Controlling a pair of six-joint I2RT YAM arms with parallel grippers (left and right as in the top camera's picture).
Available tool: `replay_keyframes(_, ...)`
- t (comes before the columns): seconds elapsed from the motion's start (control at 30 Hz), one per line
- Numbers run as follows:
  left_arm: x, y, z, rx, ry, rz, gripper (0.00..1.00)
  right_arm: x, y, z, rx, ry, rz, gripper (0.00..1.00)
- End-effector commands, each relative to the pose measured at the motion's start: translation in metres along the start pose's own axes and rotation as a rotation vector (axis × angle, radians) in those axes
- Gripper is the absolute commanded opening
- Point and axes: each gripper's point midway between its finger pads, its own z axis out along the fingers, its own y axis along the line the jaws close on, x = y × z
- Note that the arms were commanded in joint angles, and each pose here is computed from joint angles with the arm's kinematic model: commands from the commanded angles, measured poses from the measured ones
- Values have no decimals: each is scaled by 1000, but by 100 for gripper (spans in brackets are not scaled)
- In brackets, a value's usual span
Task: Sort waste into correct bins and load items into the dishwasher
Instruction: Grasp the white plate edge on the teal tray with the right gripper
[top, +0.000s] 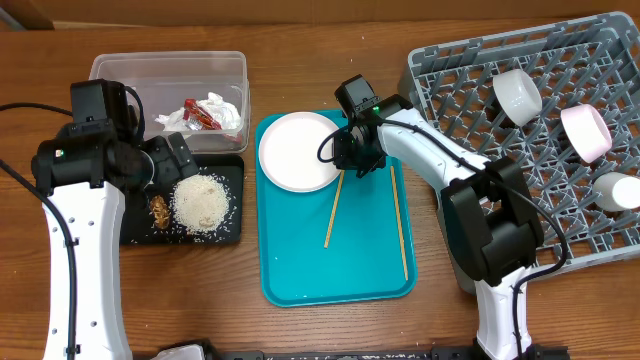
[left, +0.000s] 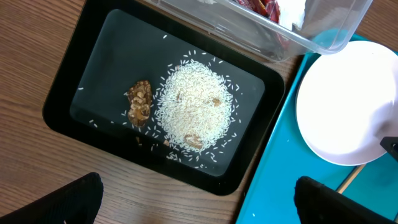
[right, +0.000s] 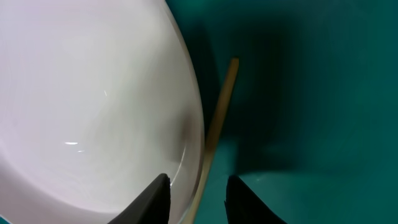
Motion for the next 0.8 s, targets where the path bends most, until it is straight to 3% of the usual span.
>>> replay_keyframes(0.0, -4, 1, -6, -4, -25, -5, 100, 5, -1, 2, 9, 15, 3, 31)
replay_keyframes(0.17, -4, 1, -6, -4, -24, -5, 100, 9, 3, 3, 11, 22, 4, 26)
replay_keyframes(0.43, -4, 1, -6, -4, -25, -5, 100, 9, 3, 3, 12, 23, 42, 9)
replay_keyframes(0.77, -4, 1, -6, -4, -25, -5, 100, 10, 3, 3, 15, 26, 96, 4)
